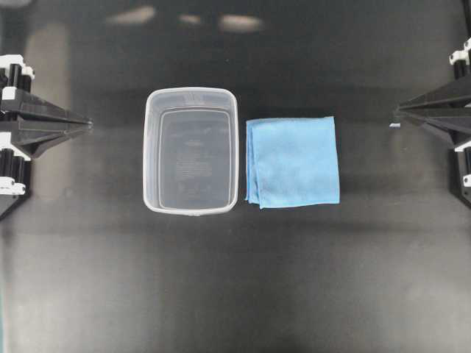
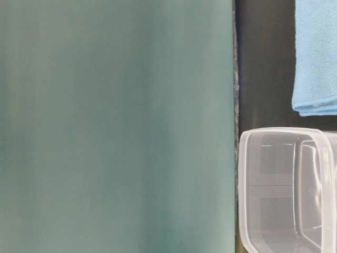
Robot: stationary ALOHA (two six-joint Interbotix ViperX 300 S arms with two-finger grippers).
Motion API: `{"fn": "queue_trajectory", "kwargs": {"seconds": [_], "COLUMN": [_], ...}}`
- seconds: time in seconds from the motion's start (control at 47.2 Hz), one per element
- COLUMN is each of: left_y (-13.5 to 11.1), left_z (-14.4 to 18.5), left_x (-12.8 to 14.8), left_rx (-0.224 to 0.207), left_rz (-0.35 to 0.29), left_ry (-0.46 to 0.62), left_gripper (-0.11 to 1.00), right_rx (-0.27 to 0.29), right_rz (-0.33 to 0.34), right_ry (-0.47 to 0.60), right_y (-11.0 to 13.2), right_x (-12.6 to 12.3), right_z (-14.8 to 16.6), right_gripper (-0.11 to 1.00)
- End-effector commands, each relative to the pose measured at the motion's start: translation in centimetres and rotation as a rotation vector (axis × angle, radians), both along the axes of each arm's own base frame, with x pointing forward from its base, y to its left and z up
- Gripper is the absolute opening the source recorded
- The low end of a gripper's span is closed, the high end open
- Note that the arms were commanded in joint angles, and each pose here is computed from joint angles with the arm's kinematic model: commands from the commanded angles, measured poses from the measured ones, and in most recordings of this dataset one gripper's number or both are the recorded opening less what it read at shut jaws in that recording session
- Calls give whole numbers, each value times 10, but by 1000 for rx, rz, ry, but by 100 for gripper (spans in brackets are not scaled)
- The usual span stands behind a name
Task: Place the blue towel into the container with the left arm.
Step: 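Reach the left gripper over the container to the blue towel and lower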
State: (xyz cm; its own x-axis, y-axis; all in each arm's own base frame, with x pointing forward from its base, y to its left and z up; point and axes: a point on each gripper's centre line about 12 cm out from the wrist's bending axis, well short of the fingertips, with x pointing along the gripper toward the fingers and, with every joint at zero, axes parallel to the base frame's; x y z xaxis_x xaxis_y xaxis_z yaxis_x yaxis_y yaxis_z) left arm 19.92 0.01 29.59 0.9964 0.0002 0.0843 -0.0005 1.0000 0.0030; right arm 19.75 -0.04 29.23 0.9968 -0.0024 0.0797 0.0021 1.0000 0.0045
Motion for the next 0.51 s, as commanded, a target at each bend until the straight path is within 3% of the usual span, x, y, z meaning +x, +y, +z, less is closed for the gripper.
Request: {"fn": "queue_trajectory", "kwargs": {"seconds": [0.0,0.148,0.488], "left_y": [-1,0,5], "left_z": [9,14,26], "left_x": [6,22,79], "left_rx": [18,-7,7], "left_rz": [-7,-1,20], "left_ry": [14,130,376], "left_gripper": [6,0,0], "right_rx": [4,9,13], "right_rz": [-6,-7,-36], "right_ry": [-5,9,49], "right_y": [-1,-1,-7], "right_x": [2,1,-1], "right_z": [2,0,-4], "right_gripper": [1,-1,0]}}
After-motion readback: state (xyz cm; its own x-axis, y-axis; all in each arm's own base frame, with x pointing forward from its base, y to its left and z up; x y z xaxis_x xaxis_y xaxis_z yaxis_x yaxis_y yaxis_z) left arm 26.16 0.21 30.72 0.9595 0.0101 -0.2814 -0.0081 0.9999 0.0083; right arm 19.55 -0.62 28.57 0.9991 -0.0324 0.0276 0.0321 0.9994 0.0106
